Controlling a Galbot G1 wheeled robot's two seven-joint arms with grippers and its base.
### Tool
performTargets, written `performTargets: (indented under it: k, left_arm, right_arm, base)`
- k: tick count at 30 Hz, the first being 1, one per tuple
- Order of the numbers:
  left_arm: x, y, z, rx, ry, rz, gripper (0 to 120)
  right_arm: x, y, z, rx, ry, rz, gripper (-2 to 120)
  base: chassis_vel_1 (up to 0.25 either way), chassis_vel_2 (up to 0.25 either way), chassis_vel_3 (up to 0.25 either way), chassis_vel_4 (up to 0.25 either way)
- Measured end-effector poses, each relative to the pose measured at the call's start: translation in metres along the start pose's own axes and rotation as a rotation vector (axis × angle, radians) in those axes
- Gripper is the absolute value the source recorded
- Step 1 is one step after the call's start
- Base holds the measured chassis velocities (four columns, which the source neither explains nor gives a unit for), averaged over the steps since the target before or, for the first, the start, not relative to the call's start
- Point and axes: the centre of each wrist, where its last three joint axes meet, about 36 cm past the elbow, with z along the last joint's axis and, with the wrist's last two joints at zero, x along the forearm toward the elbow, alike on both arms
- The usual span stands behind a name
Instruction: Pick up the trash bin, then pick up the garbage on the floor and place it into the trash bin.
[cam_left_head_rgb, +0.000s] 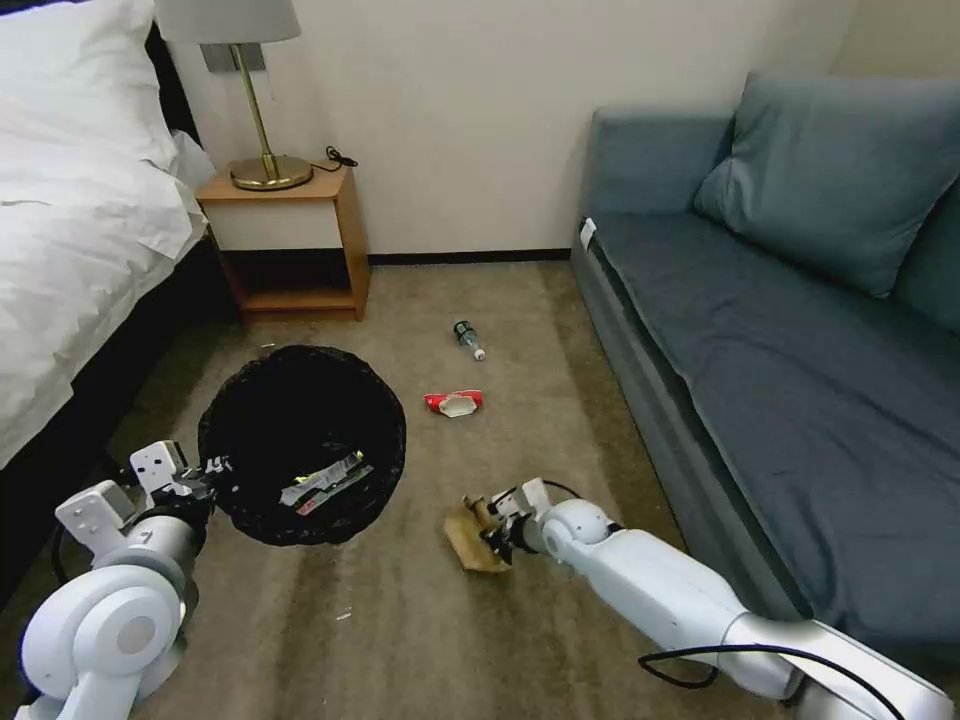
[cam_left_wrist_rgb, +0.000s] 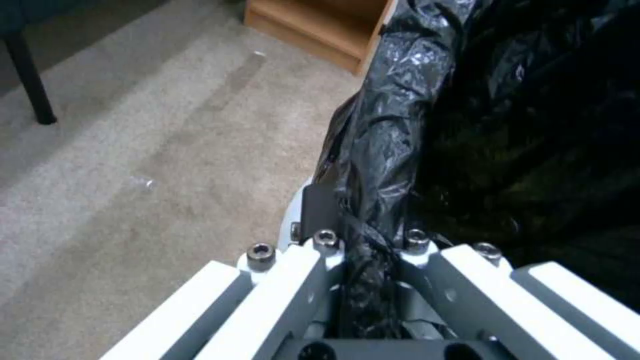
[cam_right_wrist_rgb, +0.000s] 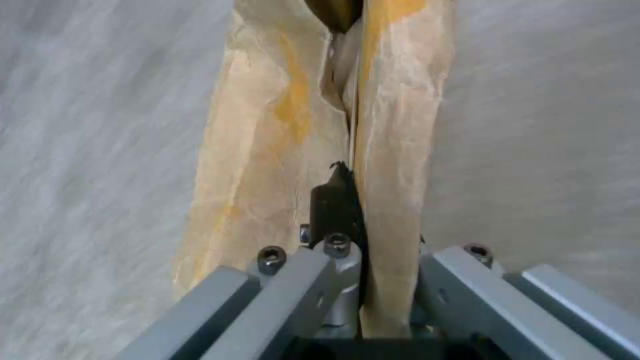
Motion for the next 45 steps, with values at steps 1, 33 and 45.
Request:
performTargets:
  k: [1,33,45]
  left_arm:
    - [0.000,0.000,-0.001,-0.002,-0.001,-0.001,1]
    - [-0.005,0.000,0.003,-0.015,0.022,-0.003,1]
    - [-0.009,-0.003,0.006,-0.011,0.033,-0.004,1]
  right_arm:
    - [0.023,-0.028,-0.006,0.002,-0.043,0.081,0]
    - [0.170,0.150,-0.196,0.412,-0.830,-0.652,0]
    - [0.130,0.169,-0.154,0.478,-0.687,-0.704,0]
  base:
    - [0.000,0.000,0.000,0.000]
    - [0.000,0.000,0.000,0.000]
    - [0.000,0.000,0.000,0.000]
